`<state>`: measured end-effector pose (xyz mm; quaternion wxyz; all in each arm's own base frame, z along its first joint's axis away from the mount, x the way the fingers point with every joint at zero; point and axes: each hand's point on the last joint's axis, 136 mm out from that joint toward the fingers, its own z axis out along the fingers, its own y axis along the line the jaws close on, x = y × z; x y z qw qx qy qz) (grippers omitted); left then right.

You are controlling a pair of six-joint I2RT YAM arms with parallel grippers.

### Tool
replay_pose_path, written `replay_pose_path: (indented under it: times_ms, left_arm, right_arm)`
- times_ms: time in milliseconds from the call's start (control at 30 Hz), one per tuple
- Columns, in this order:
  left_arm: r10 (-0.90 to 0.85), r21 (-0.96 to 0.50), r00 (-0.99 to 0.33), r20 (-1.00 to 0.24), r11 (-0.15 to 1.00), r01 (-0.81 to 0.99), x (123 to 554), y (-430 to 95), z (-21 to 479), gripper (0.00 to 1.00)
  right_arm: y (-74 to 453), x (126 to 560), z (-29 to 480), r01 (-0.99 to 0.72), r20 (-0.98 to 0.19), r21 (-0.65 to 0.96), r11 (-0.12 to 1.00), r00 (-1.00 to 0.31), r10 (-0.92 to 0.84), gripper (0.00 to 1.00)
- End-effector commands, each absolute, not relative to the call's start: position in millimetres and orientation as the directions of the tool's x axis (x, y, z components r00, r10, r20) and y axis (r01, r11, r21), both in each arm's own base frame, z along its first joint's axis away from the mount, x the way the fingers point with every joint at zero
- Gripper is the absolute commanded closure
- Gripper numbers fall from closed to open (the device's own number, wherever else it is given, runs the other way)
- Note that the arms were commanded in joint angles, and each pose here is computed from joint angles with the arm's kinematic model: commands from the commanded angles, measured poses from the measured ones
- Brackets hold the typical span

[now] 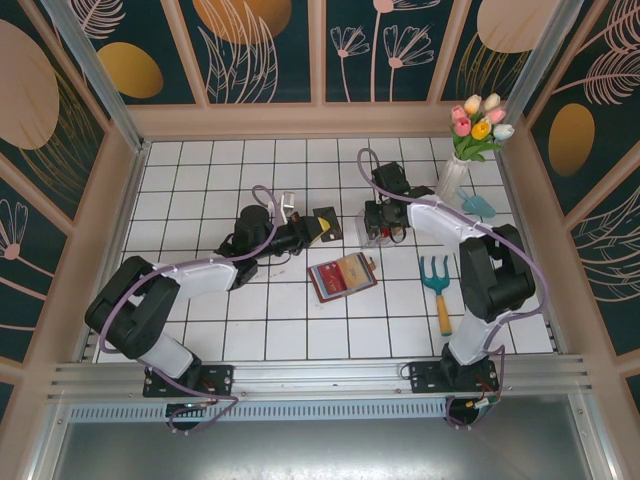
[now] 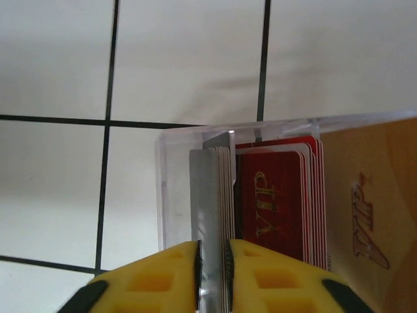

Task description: Put the credit cards into the card holder

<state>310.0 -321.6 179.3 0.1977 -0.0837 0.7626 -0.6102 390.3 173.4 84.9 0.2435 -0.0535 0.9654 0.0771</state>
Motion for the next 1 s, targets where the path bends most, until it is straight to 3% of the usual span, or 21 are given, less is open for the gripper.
replay_pose_path:
  times_ms: [0, 100, 200, 300, 433, 667, 800, 867, 967]
  left_arm:
    - [-0.349, -0.969, -0.914, -0.207, 0.201, 0.143, 308, -326, 186, 0.96]
    - [-0.339, -0.971, -0.918, -0.204, 0.188, 0.146, 307, -327, 186, 0.96]
    - [-0.331, -0.972, -0.920, -0.208, 0.177, 0.156, 305, -328, 189, 0.96]
    - [-0.329, -0.972, -0.920, -0.213, 0.170, 0.164, 305, -328, 191, 0.96]
    - [-0.322, -0.974, -0.923, -0.211, 0.144, 0.173, 302, -330, 197, 0.95]
    - [-0.305, -0.981, -0.933, -0.194, 0.070, 0.181, 299, -333, 208, 0.95]
    - [-0.301, -0.983, -0.935, -0.185, 0.038, 0.182, 296, -334, 211, 0.94]
    - [-0.303, -0.983, -0.935, -0.183, 0.034, 0.181, 296, -333, 211, 0.94]
    - [-0.308, -0.983, -0.934, -0.182, 0.031, 0.181, 295, -331, 212, 0.94]
  right_arm:
    - [170, 397, 105, -0.112, -0.504, 0.103, 0.988, -0.863, -0.046, 0.71]
    - [169, 395, 133, -0.107, -0.553, 0.127, 0.986, -0.833, -0.019, 0.61]
    - [185, 383, 164, -0.152, -0.578, 0.255, 0.955, -0.816, 0.025, 0.61]
    - [211, 363, 191, -0.233, -0.573, 0.454, 0.860, -0.815, 0.081, 0.56]
    - [241, 339, 222, -0.337, -0.525, 0.691, 0.639, -0.842, 0.125, 0.51]
    - [264, 318, 223, -0.369, -0.444, 0.806, 0.463, -0.894, 0.061, 0.51]
    - [271, 309, 218, -0.372, -0.413, 0.834, 0.406, -0.911, 0.014, 0.55]
    - [271, 309, 215, -0.368, -0.404, 0.838, 0.404, -0.915, 0.004, 0.69]
    - [267, 310, 212, -0.356, -0.397, 0.839, 0.412, -0.918, 0.017, 0.74]
